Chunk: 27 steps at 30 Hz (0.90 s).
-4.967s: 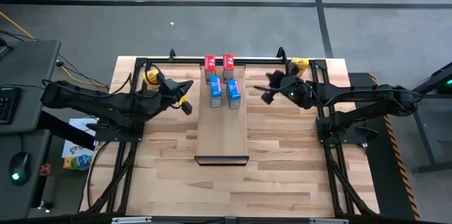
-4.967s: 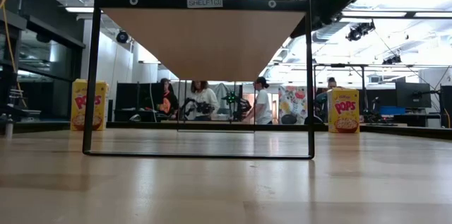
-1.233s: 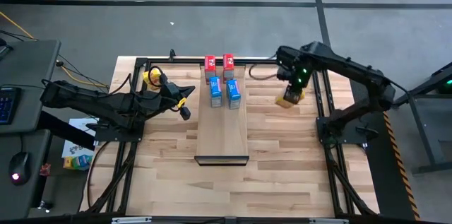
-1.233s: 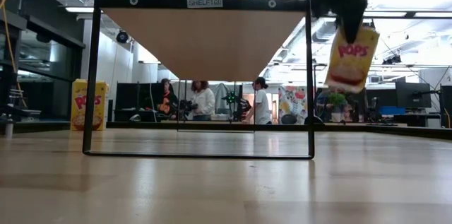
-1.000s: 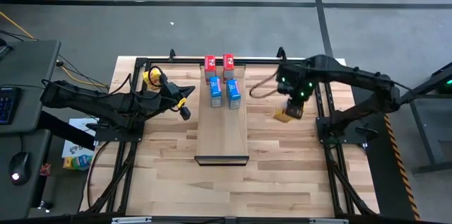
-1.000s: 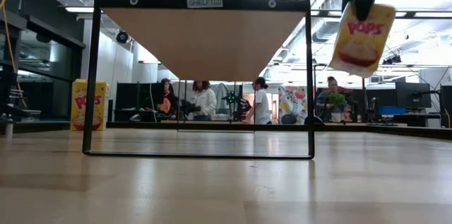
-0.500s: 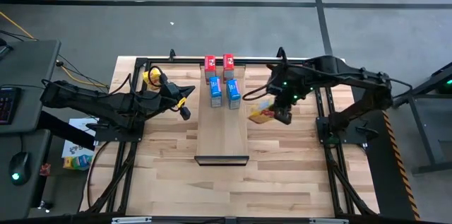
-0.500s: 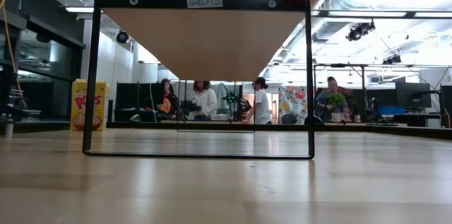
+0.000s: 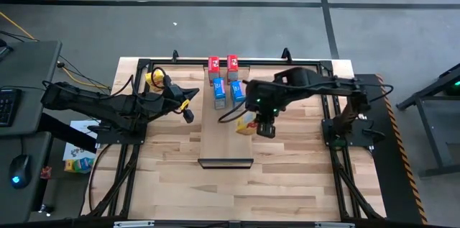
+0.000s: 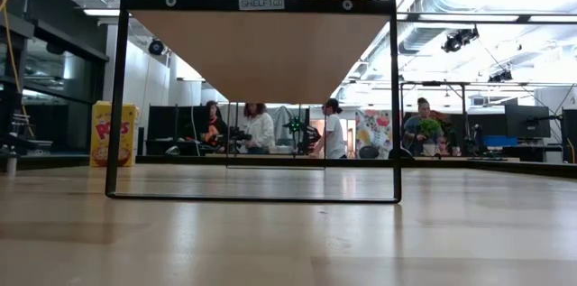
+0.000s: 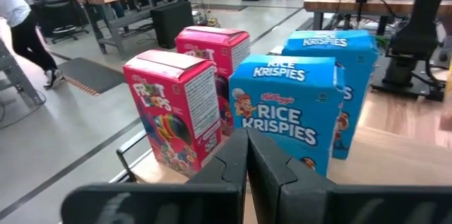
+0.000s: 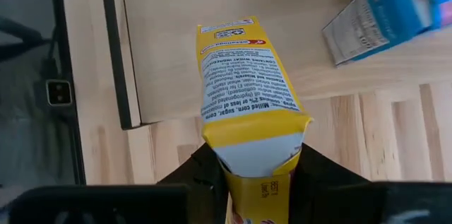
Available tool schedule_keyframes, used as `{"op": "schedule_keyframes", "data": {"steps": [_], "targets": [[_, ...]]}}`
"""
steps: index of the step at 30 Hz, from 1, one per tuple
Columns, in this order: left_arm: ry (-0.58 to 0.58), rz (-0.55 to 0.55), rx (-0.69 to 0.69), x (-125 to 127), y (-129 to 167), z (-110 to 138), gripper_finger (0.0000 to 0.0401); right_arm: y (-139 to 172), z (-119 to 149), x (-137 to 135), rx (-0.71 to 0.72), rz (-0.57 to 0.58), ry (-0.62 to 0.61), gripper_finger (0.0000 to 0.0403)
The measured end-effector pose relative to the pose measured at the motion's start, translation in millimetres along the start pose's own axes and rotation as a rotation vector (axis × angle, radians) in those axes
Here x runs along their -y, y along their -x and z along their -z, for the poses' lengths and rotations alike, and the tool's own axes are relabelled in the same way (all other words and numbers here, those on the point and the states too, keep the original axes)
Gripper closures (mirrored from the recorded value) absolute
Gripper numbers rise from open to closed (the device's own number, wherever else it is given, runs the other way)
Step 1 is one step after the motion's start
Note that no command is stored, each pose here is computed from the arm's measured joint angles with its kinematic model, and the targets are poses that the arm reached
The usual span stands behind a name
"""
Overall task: Stack cereal on shelf
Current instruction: Put the right yellow cereal box on the shelf
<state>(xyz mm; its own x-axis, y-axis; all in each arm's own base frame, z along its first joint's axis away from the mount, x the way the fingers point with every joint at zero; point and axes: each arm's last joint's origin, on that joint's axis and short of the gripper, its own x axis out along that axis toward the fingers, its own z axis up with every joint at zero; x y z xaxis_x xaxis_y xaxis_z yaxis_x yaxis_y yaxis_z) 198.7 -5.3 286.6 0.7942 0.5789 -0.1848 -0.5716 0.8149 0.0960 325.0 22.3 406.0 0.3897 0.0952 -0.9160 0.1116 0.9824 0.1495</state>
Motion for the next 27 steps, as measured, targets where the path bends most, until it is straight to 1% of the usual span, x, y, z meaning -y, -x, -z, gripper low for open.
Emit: {"op": "schedule_keyframes", "data": {"steps": [8,11,15,23,27], "targets": [[0.0,0.002,-0.001,0.1,0.0,0.1,0.0401,-12.6,-3.8,-4.4,-0.044,0.004,0.027,0.0323],[0.0,0.003,-0.001,0.0,0.0,0.1,0.0401,-12.5,-3.9,-4.4,-0.042,0.004,0.029,0.0323],[0.0,0.004,-0.001,0.1,0.0,0.1,0.0401,-12.6,-4.5,-5.8,-0.033,0.001,0.075,0.0323],[0.001,0.004,-0.001,0.1,0.0,0.1,0.0401,-14.4,-6.6,-7.0,-0.021,-0.004,0.123,0.0322],[-0.001,0.004,-0.003,0.1,0.0,0.4,0.0401,-14.4,-8.0,-6.9,-0.004,0.011,0.125,0.0311]]}}
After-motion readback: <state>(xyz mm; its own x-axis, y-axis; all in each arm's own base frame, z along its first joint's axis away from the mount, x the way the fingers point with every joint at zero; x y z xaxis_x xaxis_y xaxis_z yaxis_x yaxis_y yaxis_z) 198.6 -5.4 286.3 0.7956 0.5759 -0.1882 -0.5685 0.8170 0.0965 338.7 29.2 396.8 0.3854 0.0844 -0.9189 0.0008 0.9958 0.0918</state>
